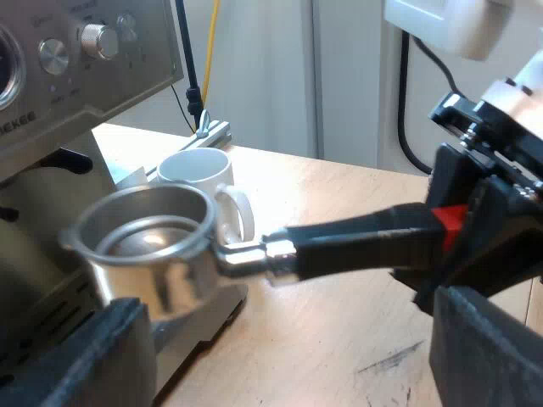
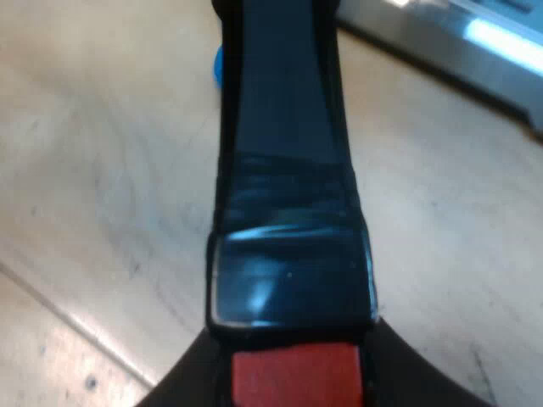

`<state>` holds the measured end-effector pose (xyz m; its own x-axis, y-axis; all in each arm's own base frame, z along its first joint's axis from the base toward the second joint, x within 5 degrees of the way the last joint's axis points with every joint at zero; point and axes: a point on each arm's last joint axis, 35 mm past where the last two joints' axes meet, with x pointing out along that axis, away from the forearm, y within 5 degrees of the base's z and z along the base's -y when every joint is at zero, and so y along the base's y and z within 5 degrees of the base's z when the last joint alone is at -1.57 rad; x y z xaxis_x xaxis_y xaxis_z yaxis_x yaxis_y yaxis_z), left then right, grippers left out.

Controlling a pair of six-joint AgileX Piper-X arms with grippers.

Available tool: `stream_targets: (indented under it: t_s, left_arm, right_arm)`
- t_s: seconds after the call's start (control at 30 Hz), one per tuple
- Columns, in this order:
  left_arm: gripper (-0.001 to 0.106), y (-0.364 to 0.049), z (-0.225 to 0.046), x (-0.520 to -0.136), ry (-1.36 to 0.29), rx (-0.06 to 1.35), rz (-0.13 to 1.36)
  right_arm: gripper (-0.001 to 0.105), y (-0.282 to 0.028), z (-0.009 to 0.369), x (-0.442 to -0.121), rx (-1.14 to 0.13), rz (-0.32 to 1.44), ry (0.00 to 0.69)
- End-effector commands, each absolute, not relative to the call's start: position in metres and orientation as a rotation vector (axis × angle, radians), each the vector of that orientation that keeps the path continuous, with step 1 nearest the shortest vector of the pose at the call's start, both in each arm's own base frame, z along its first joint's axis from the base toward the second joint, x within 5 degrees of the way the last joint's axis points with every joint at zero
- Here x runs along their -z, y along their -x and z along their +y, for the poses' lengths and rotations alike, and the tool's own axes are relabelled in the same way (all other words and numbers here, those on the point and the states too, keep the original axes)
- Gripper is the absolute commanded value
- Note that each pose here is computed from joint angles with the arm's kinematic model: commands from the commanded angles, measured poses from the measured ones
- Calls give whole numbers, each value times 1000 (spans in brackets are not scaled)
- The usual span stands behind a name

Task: Grind coffee beans and then tamp

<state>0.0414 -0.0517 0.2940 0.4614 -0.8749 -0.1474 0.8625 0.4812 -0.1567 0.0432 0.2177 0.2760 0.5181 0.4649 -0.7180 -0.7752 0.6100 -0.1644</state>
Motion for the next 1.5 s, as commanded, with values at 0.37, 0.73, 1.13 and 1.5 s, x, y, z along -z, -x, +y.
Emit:
stream_targets:
  t_s: [0.37, 0.73, 1.13, 1.5]
  left_arm:
    - [68, -40, -50, -293, 69, 1061, 246]
    - [68, -40, -50, -293, 68, 1061, 249]
    - [68, -40, -50, -293, 68, 1061, 249]
    - [68, -40, -50, -293, 68, 1061, 249]
  right_arm:
    - [0, -44, 199, -279, -924, 581, 606]
    - [0, -82, 189, -278, -1008, 607, 668]
    - [0, -106, 178, -256, -1092, 577, 646]
    - [0, -106, 167, -208, -1105, 566, 611]
